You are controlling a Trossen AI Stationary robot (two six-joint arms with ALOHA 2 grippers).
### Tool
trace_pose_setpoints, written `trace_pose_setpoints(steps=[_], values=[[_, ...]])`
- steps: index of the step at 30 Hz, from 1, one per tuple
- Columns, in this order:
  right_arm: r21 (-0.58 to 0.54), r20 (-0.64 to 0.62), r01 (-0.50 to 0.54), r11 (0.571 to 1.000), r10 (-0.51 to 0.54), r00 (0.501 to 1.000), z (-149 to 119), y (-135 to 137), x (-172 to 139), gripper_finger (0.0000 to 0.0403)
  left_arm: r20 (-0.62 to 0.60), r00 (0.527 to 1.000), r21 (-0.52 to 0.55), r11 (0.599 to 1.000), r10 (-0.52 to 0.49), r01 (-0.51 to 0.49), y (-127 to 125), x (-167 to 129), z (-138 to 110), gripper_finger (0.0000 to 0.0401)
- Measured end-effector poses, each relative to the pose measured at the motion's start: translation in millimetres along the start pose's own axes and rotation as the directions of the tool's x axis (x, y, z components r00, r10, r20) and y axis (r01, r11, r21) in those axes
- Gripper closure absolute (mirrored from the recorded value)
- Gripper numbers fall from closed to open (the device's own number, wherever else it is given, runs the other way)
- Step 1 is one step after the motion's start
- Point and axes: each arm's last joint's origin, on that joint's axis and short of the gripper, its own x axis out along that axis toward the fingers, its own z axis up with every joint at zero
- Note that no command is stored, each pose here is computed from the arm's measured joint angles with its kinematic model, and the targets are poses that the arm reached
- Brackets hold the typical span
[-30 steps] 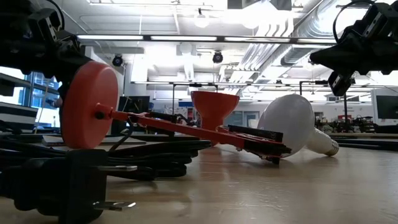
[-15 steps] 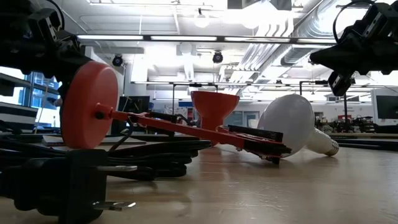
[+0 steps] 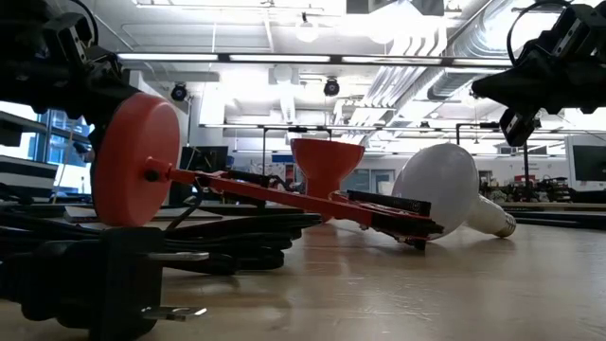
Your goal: Screw lightbulb
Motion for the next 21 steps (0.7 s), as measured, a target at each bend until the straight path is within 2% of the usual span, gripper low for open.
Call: trace_pose_setpoints(steps=[11,13,15,17,19,21], values=[[0.0,0.002,0.002,1.0,-0.002,1.0,0.0,-0.1,0.0,0.0403,0.0,1.0,0.0,1.0,0.0,0.0,0.0,0.0,0.0,0.04],[0.003,0.027,0.028,1.0,-0.028,0.999,1.3,-0.5,0.0,0.0403,0.0,1.0,0.0,1.0,0.0,0.0,0.0,0.0,0.0,0.04],[0.057,0.114,0.076,0.996,-0.082,0.99,6.6,-0.4,-0.4,0.0403,0.0,1.0,0.0,1.0,0.0,0.0,-0.1,0.0,0.1,0.04],[0.181,0.306,0.121,0.976,-0.173,0.936,19.3,1.3,-2.9,0.0403,0.0,1.0,0.0,1.0,0.0,0.0,0.0,0.0,0.0,0.04],[0.337,0.505,0.092,0.937,-0.263,0.822,33.8,3.6,-8.9,0.0403,0.0,1.0,0.0,1.0,0.0,0.0,0.0,0.0,0.0,0.04],[0.414,0.64,0.018,0.91,-0.305,0.705,45.9,6.5,-15.3,0.0403,0.0,1.0,0.0,1.0,0.0,0.0,0.0,0.0,0.0,0.04]])
